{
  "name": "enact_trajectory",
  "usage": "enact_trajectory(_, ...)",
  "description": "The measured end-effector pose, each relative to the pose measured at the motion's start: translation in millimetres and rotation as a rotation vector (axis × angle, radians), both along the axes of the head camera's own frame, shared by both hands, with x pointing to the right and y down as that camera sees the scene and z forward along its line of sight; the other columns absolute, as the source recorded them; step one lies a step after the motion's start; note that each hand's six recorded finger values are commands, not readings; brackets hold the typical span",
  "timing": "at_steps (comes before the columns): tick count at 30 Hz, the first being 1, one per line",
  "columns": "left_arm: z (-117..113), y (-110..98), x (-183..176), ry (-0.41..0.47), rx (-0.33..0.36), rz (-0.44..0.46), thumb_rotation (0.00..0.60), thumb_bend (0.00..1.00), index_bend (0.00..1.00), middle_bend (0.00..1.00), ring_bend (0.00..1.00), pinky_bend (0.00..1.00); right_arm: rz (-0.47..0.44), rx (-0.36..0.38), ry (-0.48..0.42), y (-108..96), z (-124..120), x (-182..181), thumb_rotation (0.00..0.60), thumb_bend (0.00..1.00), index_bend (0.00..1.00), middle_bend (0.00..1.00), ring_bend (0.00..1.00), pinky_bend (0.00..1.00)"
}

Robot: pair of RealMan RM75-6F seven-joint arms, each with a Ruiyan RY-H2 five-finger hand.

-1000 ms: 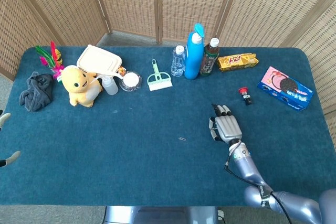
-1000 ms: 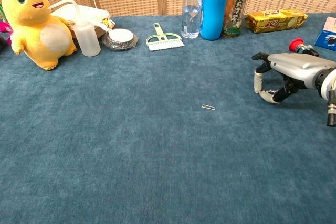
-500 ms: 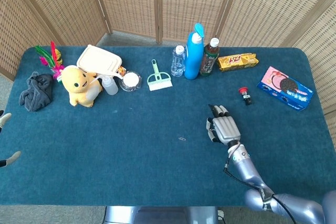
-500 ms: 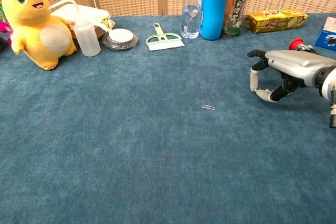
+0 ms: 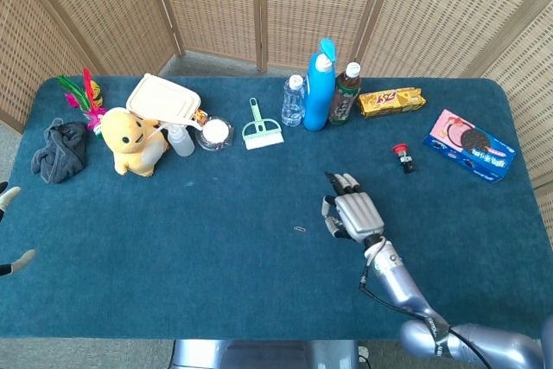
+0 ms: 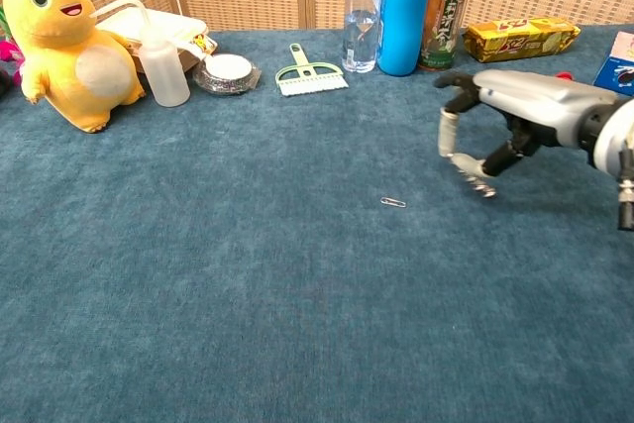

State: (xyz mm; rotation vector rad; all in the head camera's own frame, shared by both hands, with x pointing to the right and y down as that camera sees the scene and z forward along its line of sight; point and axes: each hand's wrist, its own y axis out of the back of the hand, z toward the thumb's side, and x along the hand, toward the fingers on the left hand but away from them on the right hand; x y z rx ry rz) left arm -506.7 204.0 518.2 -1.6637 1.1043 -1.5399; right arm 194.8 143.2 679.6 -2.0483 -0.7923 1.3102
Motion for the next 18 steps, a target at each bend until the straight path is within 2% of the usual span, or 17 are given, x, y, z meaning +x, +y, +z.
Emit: enact_trajectory(18, -1.1, -0.3, -2.4, 0.011, -0.003, -0.002, 0.6, 0.36, 0.0, 0.0, 0.0, 0.05, -0.051, 0.02, -0.093, -11.6, -31.8, -66.7, 0.6, 0.54, 0.59, 0.0, 0.0, 0.0)
